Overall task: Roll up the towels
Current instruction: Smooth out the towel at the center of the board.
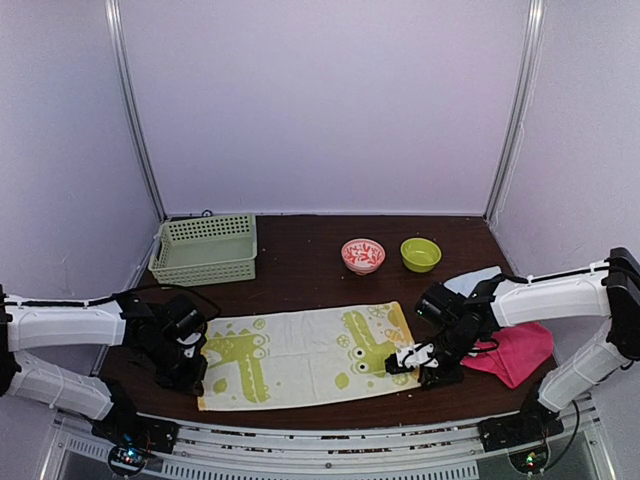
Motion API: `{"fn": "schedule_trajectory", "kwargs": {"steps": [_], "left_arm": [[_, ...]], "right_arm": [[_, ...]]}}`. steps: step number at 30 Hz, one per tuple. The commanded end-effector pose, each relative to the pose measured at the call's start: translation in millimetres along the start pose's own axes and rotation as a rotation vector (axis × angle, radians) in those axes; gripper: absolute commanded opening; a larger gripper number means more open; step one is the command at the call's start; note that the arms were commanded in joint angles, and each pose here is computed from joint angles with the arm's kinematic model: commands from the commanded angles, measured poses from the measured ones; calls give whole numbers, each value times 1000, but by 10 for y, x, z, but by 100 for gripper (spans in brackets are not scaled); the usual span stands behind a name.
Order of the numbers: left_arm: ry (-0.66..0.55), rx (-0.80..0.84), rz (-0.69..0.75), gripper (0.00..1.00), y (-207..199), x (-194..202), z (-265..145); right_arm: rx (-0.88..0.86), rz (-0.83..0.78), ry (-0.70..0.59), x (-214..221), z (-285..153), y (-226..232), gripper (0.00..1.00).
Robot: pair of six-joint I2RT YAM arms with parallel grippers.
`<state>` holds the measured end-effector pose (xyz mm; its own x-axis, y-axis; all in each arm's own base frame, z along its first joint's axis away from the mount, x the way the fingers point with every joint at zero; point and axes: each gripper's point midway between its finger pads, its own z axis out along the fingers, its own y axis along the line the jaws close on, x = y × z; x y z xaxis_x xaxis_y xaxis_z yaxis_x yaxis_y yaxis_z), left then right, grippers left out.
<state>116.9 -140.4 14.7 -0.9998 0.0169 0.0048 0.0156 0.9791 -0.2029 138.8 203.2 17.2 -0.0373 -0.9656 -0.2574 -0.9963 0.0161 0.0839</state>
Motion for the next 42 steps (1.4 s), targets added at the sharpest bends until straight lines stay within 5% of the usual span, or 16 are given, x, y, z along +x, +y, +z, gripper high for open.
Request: {"fn": "schedule_trajectory", "kwargs": {"steps": [1,10,17,24,34,42], "left_arm": [[5,-54,-21,0,53,6,-137],[-208,-58,64,0,-317,-679,-710],[-357,-68,74,0,-480,-1397,-670],[-397,-85,96,0,-472,-1703,-402],[-370,-191,23,0,-47,-1785,-33],[-406,-197,10,0,31,-1935,-21]], "right_arm": [[-33,-15,101,256,-62,168,17],[-25,-49,-49,-254,-614,-6,30],[179,360,-277,-578,-835,-1332,26],[287,517,-223,-393,-536,-1954,21],[436,655,-77,-2,-185,-2345,19],[422,666,-86,24,-161,-2362,19]]}}
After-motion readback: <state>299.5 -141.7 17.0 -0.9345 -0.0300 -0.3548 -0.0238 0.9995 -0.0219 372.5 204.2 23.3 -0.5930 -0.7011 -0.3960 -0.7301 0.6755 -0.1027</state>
